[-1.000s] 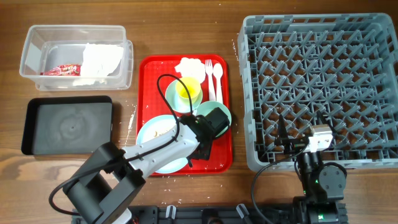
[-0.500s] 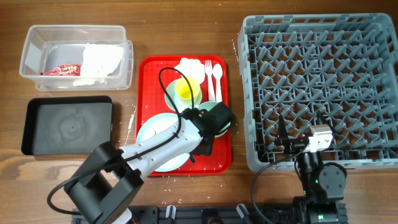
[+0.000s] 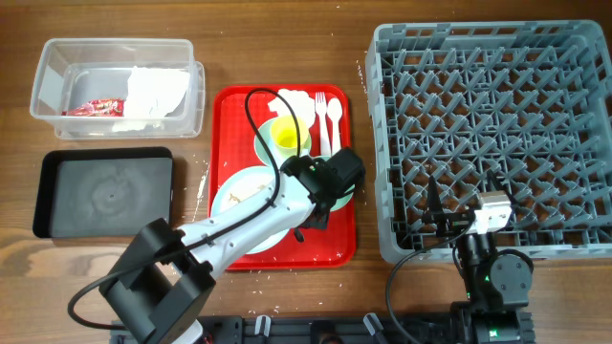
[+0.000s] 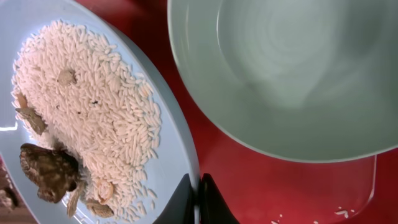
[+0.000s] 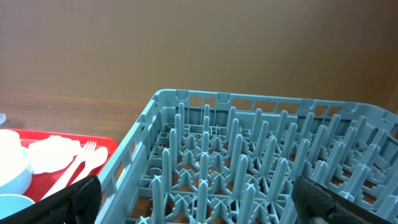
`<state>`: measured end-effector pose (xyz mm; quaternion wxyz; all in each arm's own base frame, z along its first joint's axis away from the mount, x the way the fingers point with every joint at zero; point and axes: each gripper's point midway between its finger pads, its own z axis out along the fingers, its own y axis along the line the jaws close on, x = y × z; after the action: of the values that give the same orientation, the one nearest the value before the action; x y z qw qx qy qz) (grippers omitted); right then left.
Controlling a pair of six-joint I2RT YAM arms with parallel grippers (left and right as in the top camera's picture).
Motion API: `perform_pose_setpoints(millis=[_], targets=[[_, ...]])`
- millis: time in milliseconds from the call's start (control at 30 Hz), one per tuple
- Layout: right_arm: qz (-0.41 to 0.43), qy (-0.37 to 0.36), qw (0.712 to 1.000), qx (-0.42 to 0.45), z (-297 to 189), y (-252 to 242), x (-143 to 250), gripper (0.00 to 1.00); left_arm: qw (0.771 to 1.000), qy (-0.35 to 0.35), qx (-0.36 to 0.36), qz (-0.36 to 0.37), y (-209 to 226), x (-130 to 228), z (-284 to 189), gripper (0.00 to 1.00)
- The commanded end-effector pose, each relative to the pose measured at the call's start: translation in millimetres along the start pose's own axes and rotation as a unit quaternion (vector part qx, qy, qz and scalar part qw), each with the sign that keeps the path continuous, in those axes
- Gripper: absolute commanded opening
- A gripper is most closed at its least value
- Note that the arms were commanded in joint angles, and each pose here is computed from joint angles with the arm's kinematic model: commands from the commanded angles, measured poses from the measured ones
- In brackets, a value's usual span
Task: Sort waste into correct bins and load items into the dishwasher rack
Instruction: 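Lift the plate with the left gripper and move it over the black tray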
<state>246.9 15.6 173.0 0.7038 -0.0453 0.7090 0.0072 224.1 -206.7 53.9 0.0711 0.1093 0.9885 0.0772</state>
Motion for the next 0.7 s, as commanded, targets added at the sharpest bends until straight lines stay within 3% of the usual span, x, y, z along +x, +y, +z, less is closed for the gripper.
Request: perform_pose_setpoints(millis=[0,367,667], targets=[[-0.005,-0.005,1.000,0.009,0,-3,-2,1.00,0.999,-0.020,-0.027,-0.009,8,-11,-6,0.04],[-0.005,-0.005,1.000,0.009,0,-3,-2,1.00,0.999,-0.026,-0.025,-0.011,7,-17,-13,0.04],[-0.005,-0.005,1.000,0.009,0,-3,-2,1.00,0.996,-0.042,-0.068,-0.037,27,-27,-31,0.04]])
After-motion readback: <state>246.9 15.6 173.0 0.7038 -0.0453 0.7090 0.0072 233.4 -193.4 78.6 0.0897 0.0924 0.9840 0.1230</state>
